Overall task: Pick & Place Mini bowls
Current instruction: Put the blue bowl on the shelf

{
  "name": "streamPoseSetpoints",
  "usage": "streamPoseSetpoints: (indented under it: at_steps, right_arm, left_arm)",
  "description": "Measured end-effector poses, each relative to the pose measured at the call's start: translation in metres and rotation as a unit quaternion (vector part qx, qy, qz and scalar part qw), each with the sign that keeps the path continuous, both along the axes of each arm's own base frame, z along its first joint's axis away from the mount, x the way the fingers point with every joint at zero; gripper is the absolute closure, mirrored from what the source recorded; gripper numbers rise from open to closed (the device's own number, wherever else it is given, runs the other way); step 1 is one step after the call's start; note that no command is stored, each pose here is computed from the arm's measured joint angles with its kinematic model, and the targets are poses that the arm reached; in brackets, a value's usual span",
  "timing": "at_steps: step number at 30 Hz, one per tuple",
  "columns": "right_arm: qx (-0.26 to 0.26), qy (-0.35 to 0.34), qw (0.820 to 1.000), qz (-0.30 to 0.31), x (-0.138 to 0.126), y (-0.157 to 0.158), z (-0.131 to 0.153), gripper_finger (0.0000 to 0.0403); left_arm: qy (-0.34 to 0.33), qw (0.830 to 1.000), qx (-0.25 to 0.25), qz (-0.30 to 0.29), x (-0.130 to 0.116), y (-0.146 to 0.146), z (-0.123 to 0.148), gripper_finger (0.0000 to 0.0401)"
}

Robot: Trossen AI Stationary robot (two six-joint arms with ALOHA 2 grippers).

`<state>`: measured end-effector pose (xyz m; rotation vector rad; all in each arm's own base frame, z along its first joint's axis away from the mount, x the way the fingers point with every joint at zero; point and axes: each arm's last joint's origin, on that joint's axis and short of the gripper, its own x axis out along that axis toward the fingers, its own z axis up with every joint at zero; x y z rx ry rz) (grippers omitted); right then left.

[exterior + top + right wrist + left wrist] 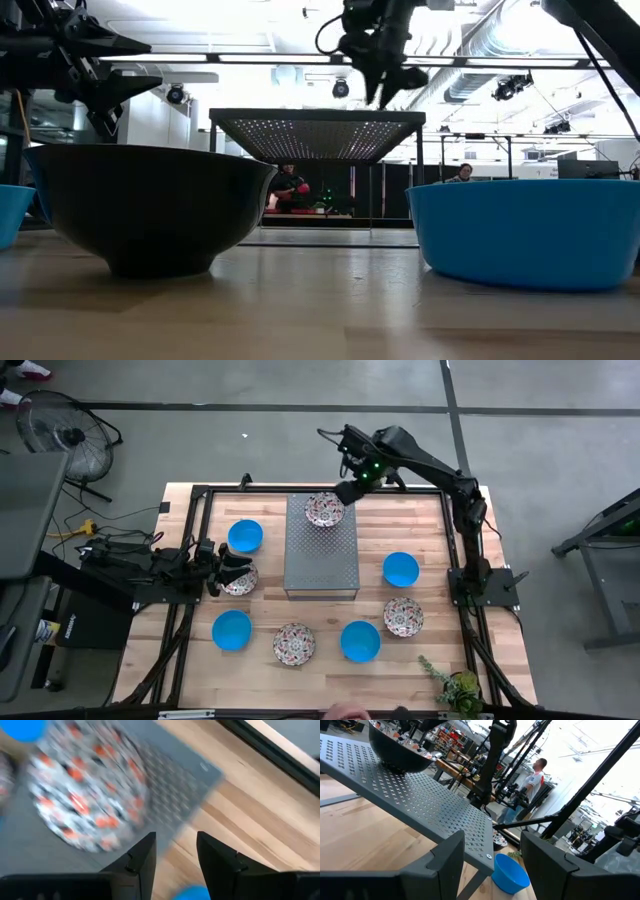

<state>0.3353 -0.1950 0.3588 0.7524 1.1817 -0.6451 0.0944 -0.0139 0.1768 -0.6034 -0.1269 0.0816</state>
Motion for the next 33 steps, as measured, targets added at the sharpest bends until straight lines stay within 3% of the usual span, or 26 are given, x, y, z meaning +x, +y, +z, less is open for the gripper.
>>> streamPoseSetpoints:
  at_steps: [3, 12, 17, 33]
  right_arm:
    - [-0.02, 0.025, 0.999, 0.009, -0.001, 0.01, 0.002, 0.0273]
    - [0.004, 0.051, 0.998, 0.031, -0.021, 0.046, -0.003, 0.0274]
    - [0.017, 0.076, 0.997, 0.005, -0.051, 0.066, -0.012, 0.0274]
    - [0.044, 0.097, 0.99, -0.096, -0.13, 0.12, -0.079, 0.0274]
  left_arm:
    - [0.0, 1.0, 0.0, 0.0, 0.0, 0.0, 0.0, 0.0211]
    - [0.003, 1.0, 0.001, 0.0, 0.0, 0.0, -0.001, 0.0211]
    - [0.012, 1.0, 0.003, 0.0, 0.0, 0.0, -0.002, 0.0211]
    - [0.012, 1.0, 0.003, 0.0, 0.0, 0.0, -0.002, 0.0211]
